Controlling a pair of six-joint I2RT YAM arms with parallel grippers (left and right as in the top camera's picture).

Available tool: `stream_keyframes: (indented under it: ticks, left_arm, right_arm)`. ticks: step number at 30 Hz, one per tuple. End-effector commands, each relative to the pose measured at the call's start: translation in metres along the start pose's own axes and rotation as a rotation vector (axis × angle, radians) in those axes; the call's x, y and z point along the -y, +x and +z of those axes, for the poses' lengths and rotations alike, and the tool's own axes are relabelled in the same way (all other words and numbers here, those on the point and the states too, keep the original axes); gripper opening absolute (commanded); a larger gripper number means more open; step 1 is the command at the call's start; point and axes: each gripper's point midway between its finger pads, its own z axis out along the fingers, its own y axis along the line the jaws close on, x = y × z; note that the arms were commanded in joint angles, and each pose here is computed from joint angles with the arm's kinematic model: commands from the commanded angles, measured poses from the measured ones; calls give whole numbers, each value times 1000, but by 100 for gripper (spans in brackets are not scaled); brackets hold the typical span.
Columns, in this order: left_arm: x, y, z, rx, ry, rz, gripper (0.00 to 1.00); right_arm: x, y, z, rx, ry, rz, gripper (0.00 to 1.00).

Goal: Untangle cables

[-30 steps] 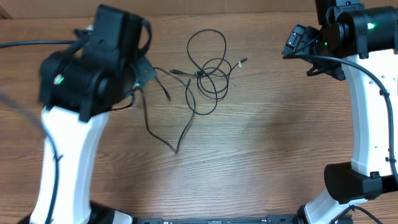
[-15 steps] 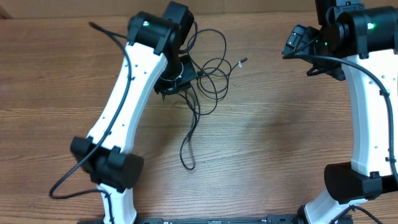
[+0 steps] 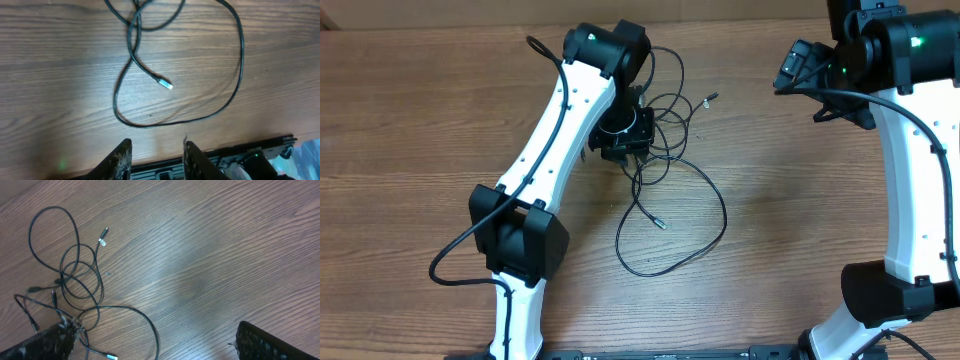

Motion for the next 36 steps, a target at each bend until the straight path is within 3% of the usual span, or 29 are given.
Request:
stream_keyframes:
  ticks: [1,5,6,8,9,10,15,19,26,29,32,34,36]
  left_arm:
    - [-9,-1,-19,48,6,12,36]
    - [-13,10,-59,155,38,18,44]
    - [-14,13,-68,182,40,21,52]
    - [-20,19,-86,249,18,28,77]
    - [-26,22,-96,290,-7,30,96]
    - [-30,24,-104,321,-30,29,99]
    - [-46,42,-116,369,-78,14,100]
    - [-81,57,-114,401,-207,-139,100]
    - [-106,88,-52,208,-271,-171,100]
    - [-92,84,-13,146,-189,-91,98]
    - [-56,72,35,136,-15,86,93]
    - [-54,64,51,175,-22,114,86]
    - [-58,56,65,216,-65,121,85]
  right_arm:
    - [0,0,-6,13,-10,-2,100]
    - [0,0,-6,13,-10,-2,100]
    - [0,0,-6,13,-10,-2,100]
    - [0,0,-6,13,-10,-2,100]
    - [0,0,-6,13,-10,-2,100]
    - [0,0,-6,13,-10,-2,100]
    - [0,0,-6,13,-10,-2,100]
    - [0,0,-6,13,-10,-2,100]
    - [0,0,-6,13,-10,-2,100]
    - [0,0,-6,13,-10,-2,100]
    - [0,0,-6,13,-10,-2,100]
    - [0,0,-6,13,-10,-2,100]
    - [0,0,-6,13,-10,-2,100]
